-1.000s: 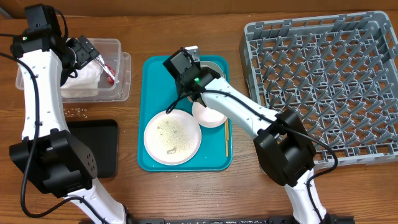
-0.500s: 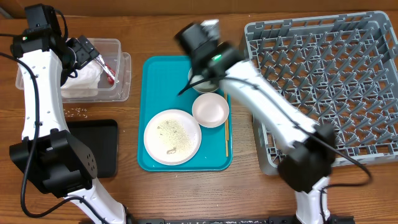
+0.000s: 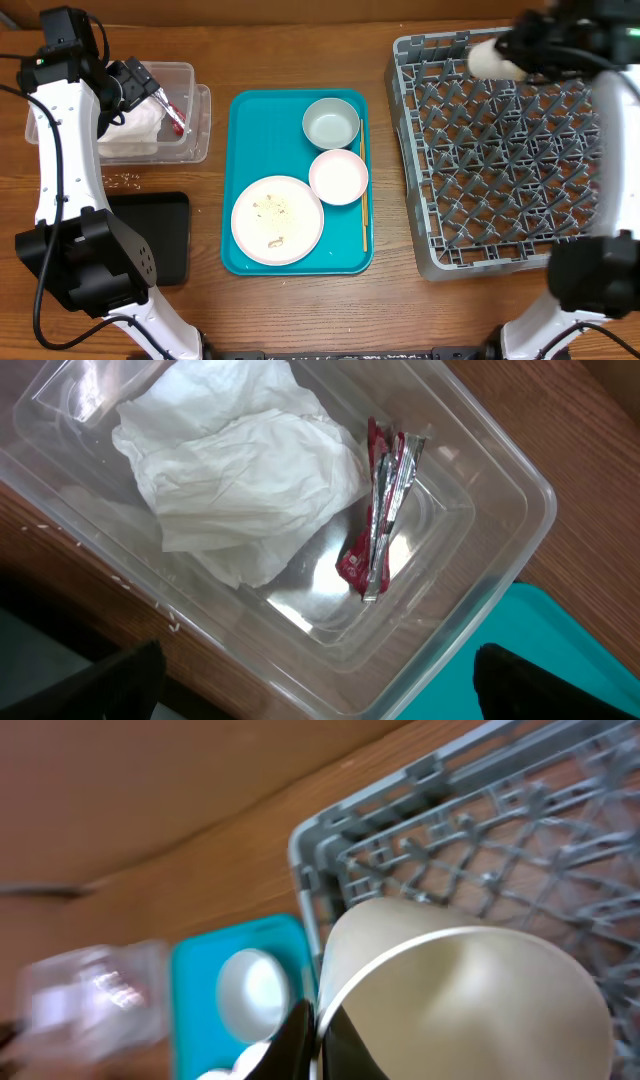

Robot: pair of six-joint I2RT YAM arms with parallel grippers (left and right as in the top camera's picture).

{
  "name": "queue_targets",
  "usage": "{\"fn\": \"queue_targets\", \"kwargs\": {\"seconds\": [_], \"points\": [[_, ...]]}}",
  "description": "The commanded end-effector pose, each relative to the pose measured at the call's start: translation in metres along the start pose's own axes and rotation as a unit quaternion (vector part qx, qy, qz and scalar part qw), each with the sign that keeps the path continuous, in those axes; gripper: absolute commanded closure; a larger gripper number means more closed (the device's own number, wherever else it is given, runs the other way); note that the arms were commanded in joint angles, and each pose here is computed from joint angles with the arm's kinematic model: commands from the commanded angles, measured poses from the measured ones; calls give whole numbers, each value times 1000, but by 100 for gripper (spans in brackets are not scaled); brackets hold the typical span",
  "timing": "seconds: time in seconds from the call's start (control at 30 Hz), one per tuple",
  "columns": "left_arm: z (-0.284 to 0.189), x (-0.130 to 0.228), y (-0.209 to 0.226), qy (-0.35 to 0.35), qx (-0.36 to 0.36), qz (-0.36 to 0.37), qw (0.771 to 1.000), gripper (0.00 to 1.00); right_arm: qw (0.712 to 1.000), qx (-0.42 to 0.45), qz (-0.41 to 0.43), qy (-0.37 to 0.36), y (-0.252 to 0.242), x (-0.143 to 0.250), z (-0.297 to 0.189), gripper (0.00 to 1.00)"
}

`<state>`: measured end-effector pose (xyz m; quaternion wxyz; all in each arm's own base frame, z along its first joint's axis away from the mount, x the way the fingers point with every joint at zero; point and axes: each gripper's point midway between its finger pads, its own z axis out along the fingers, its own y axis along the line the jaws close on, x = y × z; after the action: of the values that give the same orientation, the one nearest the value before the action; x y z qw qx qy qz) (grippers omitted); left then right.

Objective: Sort waste into correct bins and load items into the dishwasher
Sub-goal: 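Carry the white cup right and set it upside down in the dish rack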

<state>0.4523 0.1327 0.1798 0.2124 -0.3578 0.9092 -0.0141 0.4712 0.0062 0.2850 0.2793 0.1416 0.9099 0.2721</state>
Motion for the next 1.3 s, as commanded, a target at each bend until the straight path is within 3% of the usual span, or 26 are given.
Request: {"fn": "queue_targets", "kwargs": {"seconds": [0.0, 0.13, 0.3, 0.8, 1.27], "points": [[-23, -10, -5, -27, 15, -5, 1000, 0, 976, -212, -9, 48, 19, 13, -15, 96], [-23, -10, -5, -27, 15, -5, 1000, 0, 961, -263, 59, 60, -22, 19, -12, 96], [-23, -10, -5, -27, 15, -5, 1000, 0, 918, -389, 54, 56, -29, 41, -12, 96], [-23, -10, -5, -27, 15, -5, 1000, 0, 911, -381, 128, 95, -64, 97, 27, 96], [-23, -10, -5, -26, 15, -5, 1000, 0, 911, -369, 155, 101, -87, 100, 45, 96]]}}
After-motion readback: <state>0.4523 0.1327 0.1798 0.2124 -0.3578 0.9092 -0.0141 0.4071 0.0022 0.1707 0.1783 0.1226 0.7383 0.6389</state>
